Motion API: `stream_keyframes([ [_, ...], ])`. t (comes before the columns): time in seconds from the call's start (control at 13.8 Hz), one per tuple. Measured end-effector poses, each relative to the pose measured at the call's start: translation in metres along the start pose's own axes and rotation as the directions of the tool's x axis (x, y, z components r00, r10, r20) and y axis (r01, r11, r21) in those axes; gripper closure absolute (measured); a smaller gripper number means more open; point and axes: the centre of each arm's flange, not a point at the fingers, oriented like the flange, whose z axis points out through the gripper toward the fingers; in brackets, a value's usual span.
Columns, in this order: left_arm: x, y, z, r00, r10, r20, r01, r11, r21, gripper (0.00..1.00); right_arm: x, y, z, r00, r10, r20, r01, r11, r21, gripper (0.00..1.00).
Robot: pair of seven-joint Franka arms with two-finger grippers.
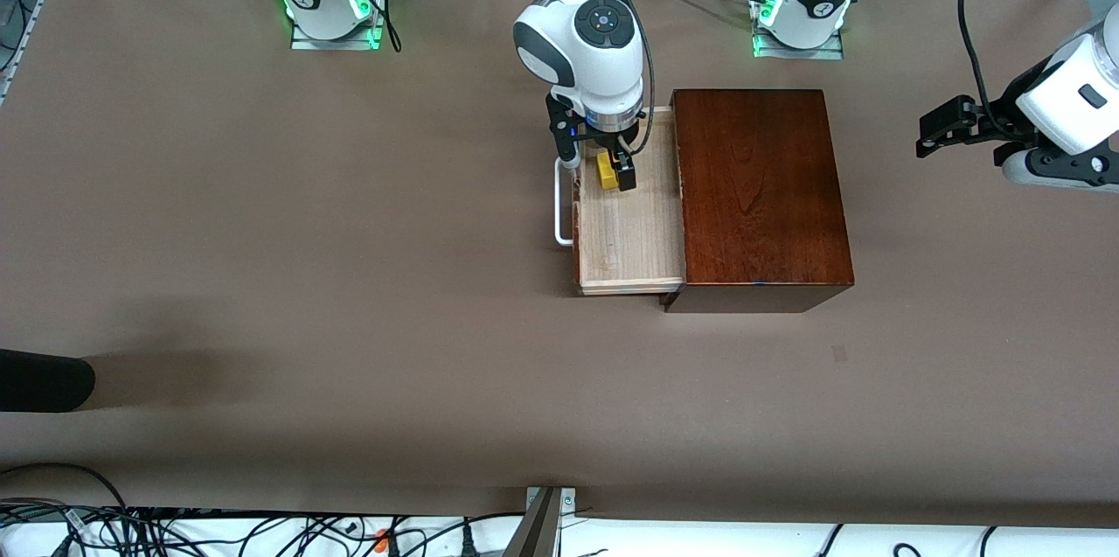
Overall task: Open drawer, take yellow block, close drawer
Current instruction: 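Lower the right gripper and close it on the yellow cube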
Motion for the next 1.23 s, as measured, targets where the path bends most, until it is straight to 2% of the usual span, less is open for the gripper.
stream_keyframes([
  [0.72,0.000,-0.001,0.000,1.000,-0.002,-0.001,0.002,1.000,0.004,0.00,0.003,0.000,0.015,0.999,-0.014,-0.030,0.014,1.000,-0.001,0.00],
  [1.01,0.000,-0.001,0.000,1.000,-0.002,-0.001,0.002,1.000,0.004,0.00,0.005,-0.001,0.016,0.999,-0.031,-0.033,0.031,1.000,0.000,0.44],
  [1.23,0.000,-0.001,0.000,1.000,-0.001,-0.001,0.001,1.000,0.004,0.00,0.010,-0.006,0.011,0.998,-0.034,-0.049,0.034,0.999,-0.011,0.44],
])
